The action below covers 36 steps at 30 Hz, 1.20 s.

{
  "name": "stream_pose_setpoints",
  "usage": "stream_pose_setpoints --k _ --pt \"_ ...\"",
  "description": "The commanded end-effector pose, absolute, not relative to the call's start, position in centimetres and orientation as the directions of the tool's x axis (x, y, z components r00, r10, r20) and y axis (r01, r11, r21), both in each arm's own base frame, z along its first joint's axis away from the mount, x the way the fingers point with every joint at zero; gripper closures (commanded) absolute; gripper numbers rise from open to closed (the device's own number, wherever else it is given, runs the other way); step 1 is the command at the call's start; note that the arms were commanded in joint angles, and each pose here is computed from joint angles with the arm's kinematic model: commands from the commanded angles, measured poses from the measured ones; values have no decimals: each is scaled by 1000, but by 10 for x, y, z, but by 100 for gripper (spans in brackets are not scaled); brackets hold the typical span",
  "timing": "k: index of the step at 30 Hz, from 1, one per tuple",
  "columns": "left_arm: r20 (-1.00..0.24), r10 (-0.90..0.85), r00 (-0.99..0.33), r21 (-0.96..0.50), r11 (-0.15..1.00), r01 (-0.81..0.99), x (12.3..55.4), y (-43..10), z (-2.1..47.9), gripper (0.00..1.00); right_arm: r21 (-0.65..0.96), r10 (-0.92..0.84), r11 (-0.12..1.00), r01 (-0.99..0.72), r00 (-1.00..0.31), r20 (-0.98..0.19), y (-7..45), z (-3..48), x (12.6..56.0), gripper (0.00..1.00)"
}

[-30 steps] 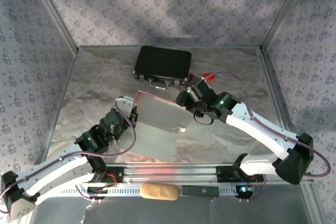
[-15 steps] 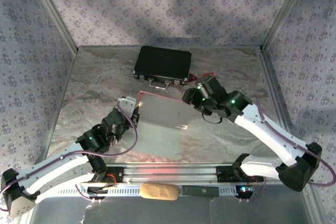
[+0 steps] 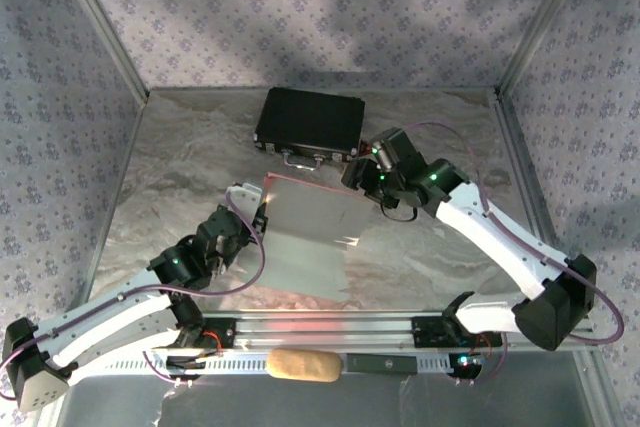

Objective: Fold the paper box

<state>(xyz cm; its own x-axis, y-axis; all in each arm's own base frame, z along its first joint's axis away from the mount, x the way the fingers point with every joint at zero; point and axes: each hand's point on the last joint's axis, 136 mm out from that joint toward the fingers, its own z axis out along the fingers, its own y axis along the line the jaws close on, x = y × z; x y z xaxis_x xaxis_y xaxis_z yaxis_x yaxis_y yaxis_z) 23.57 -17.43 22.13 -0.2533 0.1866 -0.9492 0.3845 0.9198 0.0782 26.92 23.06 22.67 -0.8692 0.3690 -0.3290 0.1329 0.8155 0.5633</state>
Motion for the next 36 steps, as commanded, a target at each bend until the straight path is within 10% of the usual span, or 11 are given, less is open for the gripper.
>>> stream_pose_setpoints --k 1,36 --pt "-971 134 -198 49 922 385 237 -178 250 100 573 342 813 98 -878 -335 239 227 265 35" --pt "-973 124 -196 38 918 394 236 -182 249 100 690 357 714 114 -908 -219 273 209 260 39"
